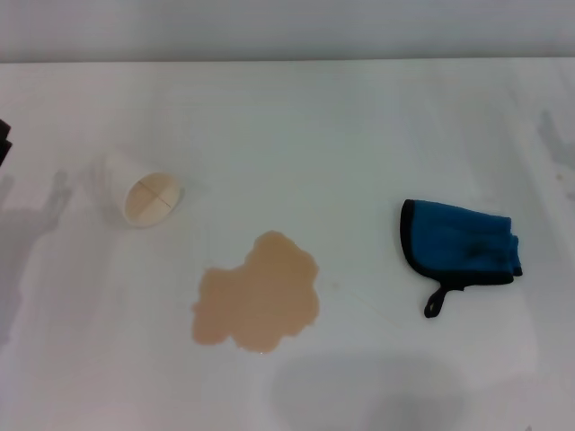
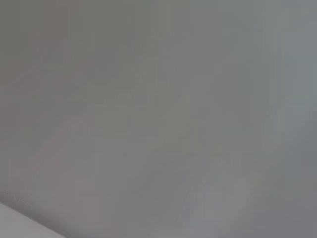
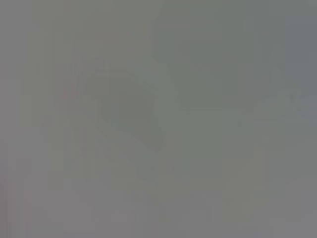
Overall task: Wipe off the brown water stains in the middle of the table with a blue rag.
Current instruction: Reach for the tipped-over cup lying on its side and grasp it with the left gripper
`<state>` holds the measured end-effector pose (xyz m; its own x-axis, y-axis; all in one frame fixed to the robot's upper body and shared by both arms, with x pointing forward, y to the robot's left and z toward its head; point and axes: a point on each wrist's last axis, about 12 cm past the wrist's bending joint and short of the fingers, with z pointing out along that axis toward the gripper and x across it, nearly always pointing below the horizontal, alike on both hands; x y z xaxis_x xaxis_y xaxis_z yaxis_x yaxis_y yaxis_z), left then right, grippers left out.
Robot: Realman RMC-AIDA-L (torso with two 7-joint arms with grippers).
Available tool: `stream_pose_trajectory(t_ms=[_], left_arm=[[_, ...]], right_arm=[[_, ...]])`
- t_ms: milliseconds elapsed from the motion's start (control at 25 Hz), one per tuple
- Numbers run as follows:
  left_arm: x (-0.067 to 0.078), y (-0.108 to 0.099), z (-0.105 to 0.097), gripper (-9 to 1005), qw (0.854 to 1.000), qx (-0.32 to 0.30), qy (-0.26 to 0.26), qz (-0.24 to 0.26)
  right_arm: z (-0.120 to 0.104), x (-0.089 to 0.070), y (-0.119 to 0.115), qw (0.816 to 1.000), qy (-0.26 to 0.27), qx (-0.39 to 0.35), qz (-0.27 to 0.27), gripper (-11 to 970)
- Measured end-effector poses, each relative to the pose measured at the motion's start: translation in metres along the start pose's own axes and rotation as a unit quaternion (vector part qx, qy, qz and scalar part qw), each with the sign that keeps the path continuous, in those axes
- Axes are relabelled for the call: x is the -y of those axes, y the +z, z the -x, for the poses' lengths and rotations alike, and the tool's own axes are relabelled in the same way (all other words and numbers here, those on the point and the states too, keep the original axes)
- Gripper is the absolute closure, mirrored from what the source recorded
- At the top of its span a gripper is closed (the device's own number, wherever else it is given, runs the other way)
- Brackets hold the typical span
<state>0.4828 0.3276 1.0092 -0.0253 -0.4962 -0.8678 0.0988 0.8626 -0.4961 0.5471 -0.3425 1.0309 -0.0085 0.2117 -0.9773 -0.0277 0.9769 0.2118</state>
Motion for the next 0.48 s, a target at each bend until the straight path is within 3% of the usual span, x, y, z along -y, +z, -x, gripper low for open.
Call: stream_pose_trajectory(t_ms=[480], left_arm=[[0.003,0.006,0.014,117,0.998,0.000,0.034,-0.061]], right_arm=[[0.000,-0.001,0.001,1.000,0.003,-0.003,0.000,85]])
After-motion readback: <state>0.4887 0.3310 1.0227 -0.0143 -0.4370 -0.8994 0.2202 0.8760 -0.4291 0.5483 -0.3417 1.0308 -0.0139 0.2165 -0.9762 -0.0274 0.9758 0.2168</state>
